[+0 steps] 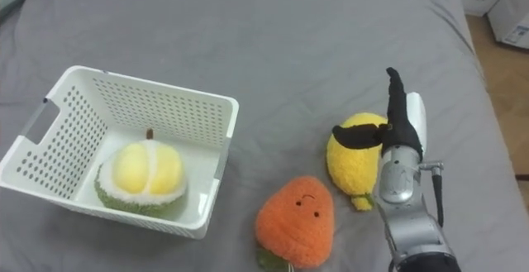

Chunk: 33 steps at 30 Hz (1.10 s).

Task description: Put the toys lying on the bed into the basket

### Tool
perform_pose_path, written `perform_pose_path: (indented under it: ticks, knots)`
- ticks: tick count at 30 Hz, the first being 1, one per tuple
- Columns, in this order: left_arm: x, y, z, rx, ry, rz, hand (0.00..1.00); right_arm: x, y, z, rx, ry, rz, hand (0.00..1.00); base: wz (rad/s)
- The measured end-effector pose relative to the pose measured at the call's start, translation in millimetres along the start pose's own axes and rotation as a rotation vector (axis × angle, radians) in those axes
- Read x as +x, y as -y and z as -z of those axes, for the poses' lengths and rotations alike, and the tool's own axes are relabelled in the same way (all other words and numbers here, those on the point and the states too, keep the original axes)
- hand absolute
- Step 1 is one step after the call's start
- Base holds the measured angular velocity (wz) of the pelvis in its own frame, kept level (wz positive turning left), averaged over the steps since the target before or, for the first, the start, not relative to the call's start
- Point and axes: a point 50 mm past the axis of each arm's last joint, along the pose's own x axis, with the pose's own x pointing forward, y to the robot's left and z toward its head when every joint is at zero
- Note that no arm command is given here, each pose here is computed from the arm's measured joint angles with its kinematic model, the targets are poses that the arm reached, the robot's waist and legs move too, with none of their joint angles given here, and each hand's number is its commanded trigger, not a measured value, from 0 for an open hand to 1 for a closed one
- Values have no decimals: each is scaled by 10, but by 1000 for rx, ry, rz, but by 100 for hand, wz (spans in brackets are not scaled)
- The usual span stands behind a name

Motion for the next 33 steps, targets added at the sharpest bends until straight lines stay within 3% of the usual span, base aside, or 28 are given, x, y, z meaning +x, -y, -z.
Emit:
perform_pose_path:
  ticks: [17, 33]
  knots:
    - [42, -19, -217, -11, 57, 11, 0, 201, 57, 304, -10, -222, 66, 0, 3]
    - [72, 10, -425, -41, 89, 39, 0, 150, 29, 576, -64, -370, -13, 0, 0]
